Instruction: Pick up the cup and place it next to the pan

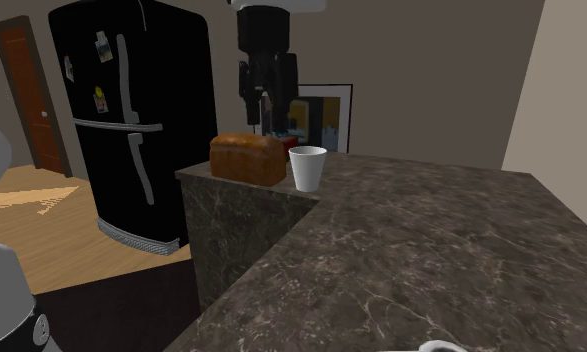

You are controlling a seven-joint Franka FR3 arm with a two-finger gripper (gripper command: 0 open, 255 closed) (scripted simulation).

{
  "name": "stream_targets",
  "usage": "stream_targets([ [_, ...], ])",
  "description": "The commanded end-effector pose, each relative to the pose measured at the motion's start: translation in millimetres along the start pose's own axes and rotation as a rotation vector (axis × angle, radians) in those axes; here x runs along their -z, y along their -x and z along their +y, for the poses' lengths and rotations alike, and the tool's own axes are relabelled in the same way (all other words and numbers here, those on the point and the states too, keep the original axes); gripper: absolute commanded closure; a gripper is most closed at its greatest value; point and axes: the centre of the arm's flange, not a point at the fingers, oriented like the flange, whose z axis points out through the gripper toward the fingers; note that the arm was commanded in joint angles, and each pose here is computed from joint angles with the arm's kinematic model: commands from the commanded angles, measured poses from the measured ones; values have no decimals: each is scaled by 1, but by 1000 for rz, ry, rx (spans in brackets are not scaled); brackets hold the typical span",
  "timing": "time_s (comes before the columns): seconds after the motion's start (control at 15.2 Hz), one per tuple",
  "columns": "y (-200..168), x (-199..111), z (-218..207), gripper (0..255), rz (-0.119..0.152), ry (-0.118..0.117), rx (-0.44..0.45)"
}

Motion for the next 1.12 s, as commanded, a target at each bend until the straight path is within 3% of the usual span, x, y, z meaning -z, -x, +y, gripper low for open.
stream_targets([
  [0.0,-22,-9,-15,0,4,-16,4],
  [1.06,-182,-80,-111,0,25,-134,40],
])
